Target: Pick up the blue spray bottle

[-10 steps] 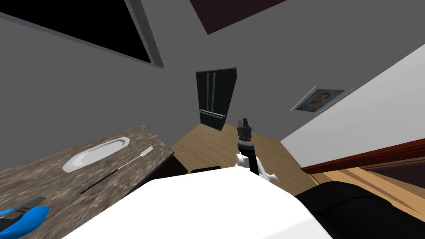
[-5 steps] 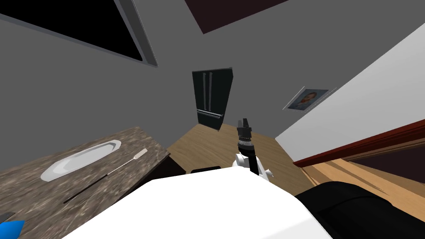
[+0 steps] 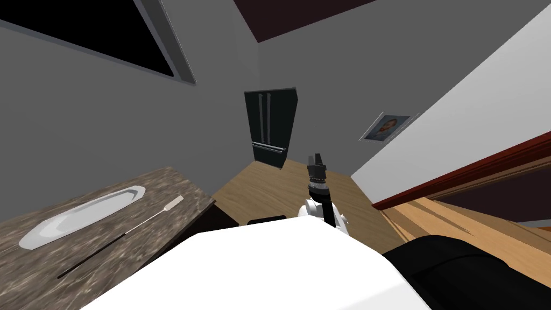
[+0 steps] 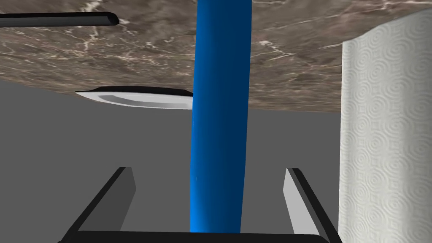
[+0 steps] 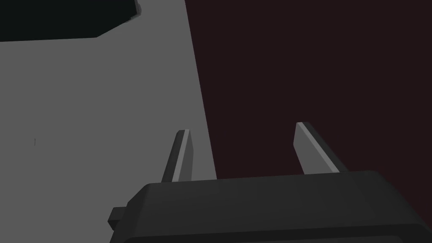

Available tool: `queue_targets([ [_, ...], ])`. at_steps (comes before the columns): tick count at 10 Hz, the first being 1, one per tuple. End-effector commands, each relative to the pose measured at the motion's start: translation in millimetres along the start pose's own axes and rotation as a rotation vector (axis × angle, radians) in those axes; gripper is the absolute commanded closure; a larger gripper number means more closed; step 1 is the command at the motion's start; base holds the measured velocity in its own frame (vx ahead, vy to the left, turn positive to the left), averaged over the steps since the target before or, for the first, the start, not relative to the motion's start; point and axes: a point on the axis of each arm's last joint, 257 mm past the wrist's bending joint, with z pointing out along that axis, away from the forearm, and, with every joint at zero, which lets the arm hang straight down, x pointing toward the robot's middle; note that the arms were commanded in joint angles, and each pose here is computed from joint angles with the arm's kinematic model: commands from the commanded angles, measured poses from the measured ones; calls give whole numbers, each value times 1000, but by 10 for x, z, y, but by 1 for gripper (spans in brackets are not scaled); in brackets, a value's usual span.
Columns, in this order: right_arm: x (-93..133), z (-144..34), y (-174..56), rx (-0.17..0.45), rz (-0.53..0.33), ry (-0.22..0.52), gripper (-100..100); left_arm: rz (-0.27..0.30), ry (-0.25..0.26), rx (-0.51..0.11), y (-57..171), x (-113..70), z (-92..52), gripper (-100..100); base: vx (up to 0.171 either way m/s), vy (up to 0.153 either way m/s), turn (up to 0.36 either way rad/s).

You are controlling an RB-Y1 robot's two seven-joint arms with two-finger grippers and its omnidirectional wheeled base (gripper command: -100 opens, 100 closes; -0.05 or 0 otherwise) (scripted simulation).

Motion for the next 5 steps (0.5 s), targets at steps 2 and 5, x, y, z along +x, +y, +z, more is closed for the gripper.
queue_targets([
  [2, 1, 1, 0, 0, 0, 0, 0, -16, -9, -37, 276, -75, -4, -100, -20, -53, -165],
  [5, 0, 0, 0, 0, 0, 0, 0, -29, -20, -43, 389, -137, 16, -100, -15, -52, -93],
])
